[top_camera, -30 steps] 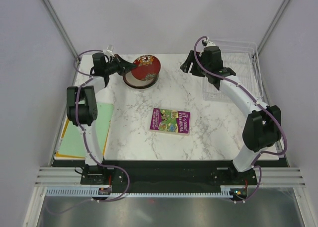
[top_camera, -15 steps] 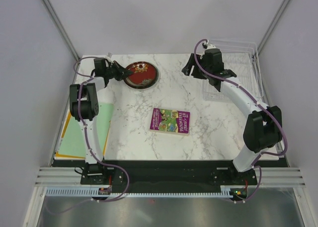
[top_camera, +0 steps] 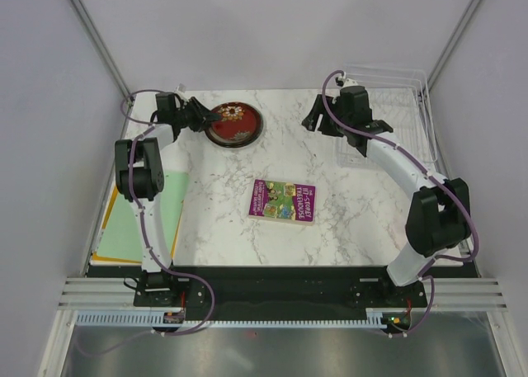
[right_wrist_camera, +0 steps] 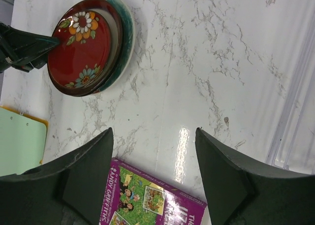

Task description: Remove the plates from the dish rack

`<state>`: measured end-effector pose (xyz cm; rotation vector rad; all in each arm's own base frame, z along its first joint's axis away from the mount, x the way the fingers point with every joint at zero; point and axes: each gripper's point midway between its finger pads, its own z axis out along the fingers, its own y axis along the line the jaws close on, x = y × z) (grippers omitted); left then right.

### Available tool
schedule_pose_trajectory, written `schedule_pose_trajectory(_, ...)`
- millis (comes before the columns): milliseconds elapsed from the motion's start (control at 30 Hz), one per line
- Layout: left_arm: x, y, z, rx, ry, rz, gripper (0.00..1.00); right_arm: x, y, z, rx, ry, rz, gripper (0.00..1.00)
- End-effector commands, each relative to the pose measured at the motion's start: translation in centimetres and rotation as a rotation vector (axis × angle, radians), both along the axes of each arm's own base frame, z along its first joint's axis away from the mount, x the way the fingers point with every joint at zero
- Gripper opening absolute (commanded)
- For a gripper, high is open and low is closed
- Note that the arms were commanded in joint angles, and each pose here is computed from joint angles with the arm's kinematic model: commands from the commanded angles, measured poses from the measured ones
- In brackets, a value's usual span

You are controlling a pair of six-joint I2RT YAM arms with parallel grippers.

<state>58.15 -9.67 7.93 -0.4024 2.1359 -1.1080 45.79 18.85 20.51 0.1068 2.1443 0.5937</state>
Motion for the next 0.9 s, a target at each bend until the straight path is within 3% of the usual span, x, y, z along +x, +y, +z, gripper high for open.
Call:
schedule_pose_trajectory(0, -0.1, 1.0, 0.2, 0.080, -0.007, 0.004, 0.45, -0.4, 0.0, 3.0, 0.038, -0.078, 0.009, 0.75)
schedule_pose_trajectory(67, -0.3, 1.3, 0.4, 0.097, -0.004, 0.010, 0.51, -0.5, 0.0, 3.0, 0.041, -0.080, 0.009, 0.75)
schedule_pose_trajectory(200, -0.8, 1.7, 1.1, 0.146, 0.006, 0.019, 0.75, -1.0, -0.2, 3.6, 0.046, -0.091, 0.007, 0.75)
schedule_pose_trajectory(233, -0.9, 2.2, 1.0, 0.173, 0.009, 0.029, 0.76, -1.1, -0.3, 3.7, 0.044, -0.093, 0.003, 0.75)
schedule_pose_trajectory(267, -1.2, 2.2, 1.6, 0.185, 0.003, 0.029, 0.92, -1.3, -0.4, 3.6, 0.043, -0.092, 0.000, 0.75)
schedule_pose_trajectory(300, -1.4, 2.3, 1.8, 0.205, 0.005, 0.036, 0.99, -1.5, -0.5, 4.0, 0.043, -0.100, -0.001, 0.76)
schedule_pose_trajectory(433, -1.8, 2.3, 2.8, 0.383, -0.036, 0.053, 1.00, -1.9, -0.9, 4.0, 0.039, -0.101, -0.008, 0.83)
schedule_pose_trajectory(633, -3.8, 1.0, 6.2, 0.472, -0.096, 0.045, 1.00, -3.1, -1.5, 4.7, 0.028, -0.118, -0.020, 0.87)
schedule_pose_trajectory(667, -4.3, 0.8, 7.2, 0.488, -0.115, 0.048, 1.00, -3.4, -1.9, 5.0, 0.008, -0.130, -0.022, 0.95)
schedule_pose_trajectory(867, -10.3, -2.6, 13.9, 0.617, -0.272, 0.010, 1.00, -5.6, -9.6, 3.7, -0.309, -0.144, -0.249, 0.98)
